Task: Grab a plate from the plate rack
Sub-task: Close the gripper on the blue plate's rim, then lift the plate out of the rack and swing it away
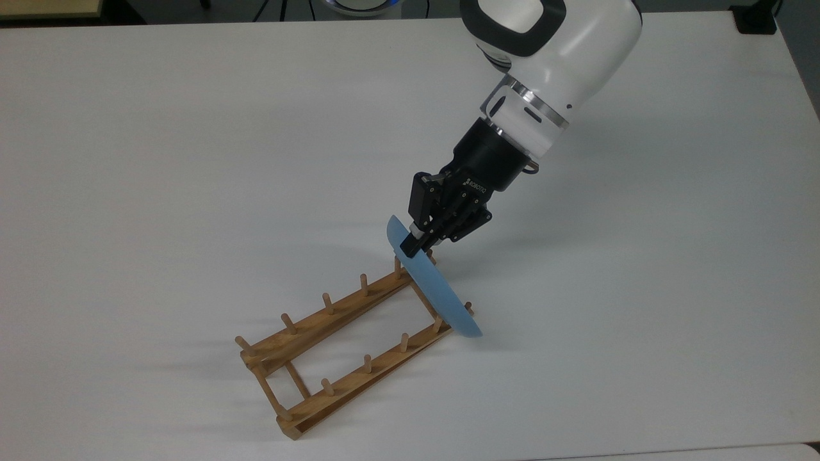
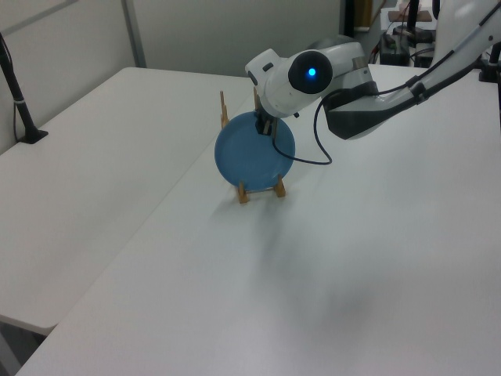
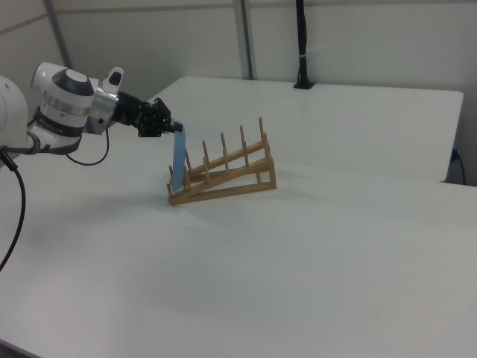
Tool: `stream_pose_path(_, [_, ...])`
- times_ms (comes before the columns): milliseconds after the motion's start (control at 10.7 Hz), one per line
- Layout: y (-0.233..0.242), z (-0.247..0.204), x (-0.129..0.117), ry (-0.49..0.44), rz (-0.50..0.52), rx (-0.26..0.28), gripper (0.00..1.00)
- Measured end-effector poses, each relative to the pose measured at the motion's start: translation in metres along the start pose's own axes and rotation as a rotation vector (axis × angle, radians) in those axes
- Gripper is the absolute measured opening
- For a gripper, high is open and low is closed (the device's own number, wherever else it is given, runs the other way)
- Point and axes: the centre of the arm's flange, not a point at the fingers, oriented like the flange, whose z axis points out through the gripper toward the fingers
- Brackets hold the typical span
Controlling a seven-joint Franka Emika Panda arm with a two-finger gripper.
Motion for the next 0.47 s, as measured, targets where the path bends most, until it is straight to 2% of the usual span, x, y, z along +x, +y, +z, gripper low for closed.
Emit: stream_pose_path(466, [0.022,-0.014,0.009,0.028,0.036,-0.011,0.08])
